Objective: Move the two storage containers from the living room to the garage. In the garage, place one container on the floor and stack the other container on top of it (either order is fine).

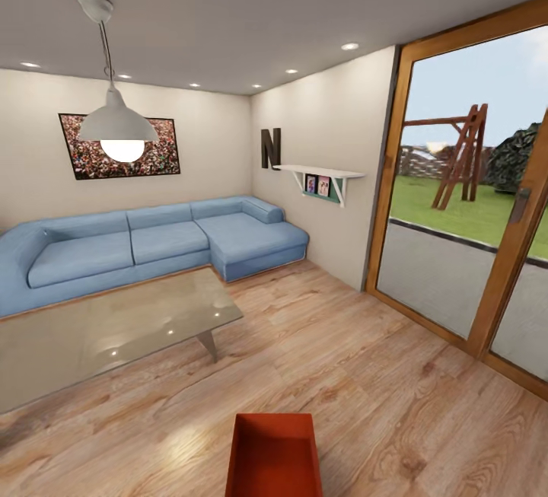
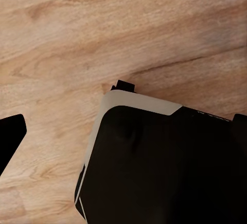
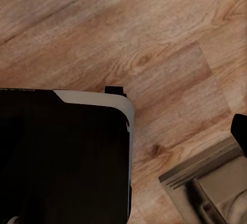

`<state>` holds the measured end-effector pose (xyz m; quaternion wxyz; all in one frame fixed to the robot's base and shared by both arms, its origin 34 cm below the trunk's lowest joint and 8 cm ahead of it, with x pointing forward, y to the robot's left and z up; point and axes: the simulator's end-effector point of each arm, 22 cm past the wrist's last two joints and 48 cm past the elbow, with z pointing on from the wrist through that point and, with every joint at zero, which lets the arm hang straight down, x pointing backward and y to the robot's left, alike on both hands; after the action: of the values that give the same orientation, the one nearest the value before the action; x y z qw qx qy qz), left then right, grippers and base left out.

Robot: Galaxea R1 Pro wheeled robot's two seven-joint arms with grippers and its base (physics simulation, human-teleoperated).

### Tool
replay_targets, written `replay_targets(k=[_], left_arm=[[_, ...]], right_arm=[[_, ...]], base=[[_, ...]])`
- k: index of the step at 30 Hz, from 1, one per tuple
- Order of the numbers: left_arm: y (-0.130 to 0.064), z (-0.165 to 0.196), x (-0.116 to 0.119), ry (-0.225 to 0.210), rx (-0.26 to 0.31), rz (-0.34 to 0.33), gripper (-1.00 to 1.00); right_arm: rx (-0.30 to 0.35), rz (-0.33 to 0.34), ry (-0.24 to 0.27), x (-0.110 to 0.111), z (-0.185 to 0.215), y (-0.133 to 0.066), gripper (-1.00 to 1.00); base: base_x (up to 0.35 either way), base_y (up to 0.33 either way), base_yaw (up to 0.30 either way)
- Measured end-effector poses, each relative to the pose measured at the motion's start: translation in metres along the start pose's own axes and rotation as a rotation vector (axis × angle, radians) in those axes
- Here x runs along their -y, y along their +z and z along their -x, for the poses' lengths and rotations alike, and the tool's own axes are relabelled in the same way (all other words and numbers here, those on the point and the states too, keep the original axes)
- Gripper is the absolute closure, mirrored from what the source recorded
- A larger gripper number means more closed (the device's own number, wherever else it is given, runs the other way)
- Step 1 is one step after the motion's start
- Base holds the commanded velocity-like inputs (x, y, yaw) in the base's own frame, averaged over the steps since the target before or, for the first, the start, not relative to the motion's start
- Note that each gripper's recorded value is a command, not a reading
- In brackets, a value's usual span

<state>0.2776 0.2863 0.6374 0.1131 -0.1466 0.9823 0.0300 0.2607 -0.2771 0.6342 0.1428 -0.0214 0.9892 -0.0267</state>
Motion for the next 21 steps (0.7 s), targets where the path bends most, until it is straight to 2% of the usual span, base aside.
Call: replay_targets(k=[21], left_arm=[[0.0,-0.0001,-0.0004,0.0,0.0,0.002,-1.0]], right_arm=[[0.003,-0.005,-0.01,0.0035,0.0005,0.0,-1.0]], base=[[0.0,0.0,0.0]])
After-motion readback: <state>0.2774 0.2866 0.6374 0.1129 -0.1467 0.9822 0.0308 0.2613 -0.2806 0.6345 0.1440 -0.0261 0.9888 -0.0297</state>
